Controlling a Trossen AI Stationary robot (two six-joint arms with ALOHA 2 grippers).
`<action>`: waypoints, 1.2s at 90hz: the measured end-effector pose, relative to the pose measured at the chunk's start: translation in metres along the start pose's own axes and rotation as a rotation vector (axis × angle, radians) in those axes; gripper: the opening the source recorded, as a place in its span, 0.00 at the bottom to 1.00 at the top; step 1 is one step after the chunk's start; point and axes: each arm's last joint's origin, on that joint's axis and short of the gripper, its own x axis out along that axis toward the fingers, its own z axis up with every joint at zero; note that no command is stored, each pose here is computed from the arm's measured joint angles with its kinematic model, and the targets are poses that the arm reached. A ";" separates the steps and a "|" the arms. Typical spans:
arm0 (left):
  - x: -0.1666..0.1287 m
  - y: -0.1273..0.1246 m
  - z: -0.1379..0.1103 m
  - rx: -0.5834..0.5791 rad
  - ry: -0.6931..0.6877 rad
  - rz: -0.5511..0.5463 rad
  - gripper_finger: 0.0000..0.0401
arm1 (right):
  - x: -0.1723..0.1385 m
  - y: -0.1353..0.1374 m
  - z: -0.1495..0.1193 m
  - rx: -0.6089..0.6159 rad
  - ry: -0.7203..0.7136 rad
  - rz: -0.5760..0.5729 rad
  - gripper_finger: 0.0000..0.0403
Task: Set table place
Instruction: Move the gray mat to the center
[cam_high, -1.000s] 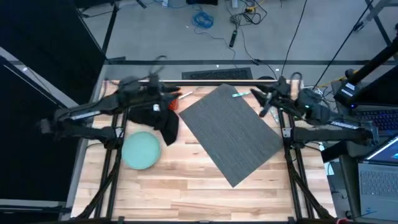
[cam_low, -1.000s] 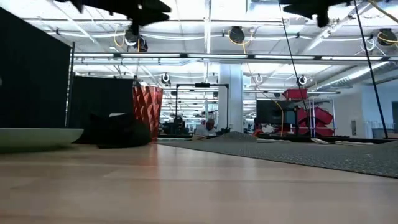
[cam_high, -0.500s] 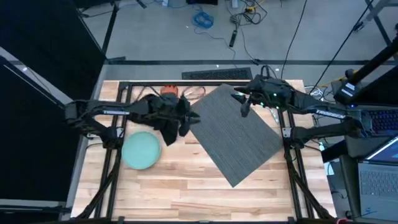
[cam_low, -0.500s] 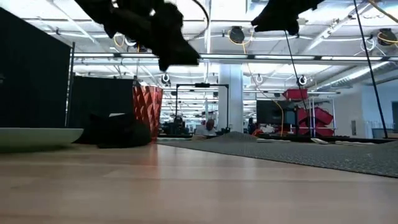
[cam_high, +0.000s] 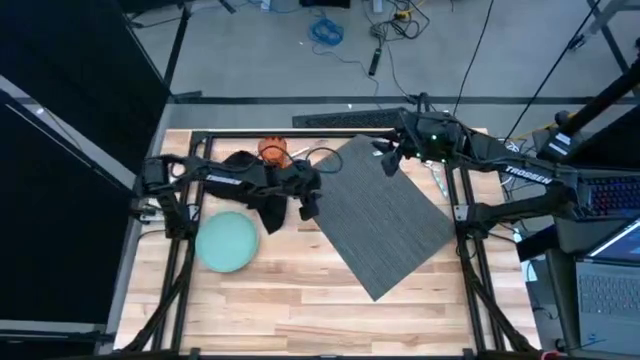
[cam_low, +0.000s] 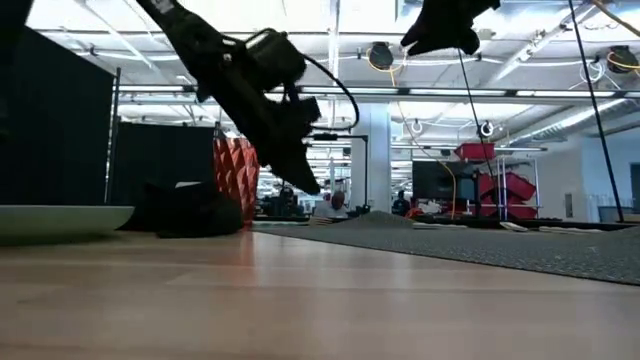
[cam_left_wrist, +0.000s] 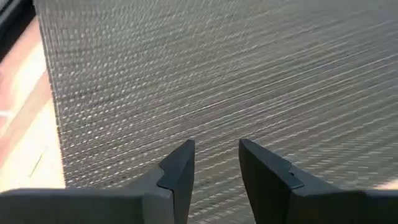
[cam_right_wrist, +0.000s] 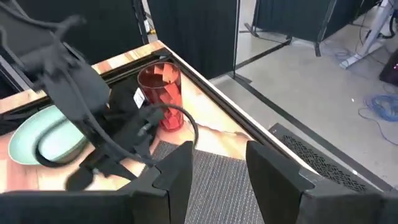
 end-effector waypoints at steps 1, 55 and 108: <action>0.001 0.000 -0.001 0.001 0.003 0.004 0.28 | -0.001 0.000 0.000 -0.002 0.002 0.000 0.33; 0.023 -0.027 -0.025 0.105 0.165 0.061 0.28 | -0.014 0.000 0.014 -0.040 -0.005 0.006 0.33; 0.006 -0.112 -0.041 -0.039 0.237 -0.040 0.28 | -0.015 0.008 0.010 -0.029 0.041 0.129 0.33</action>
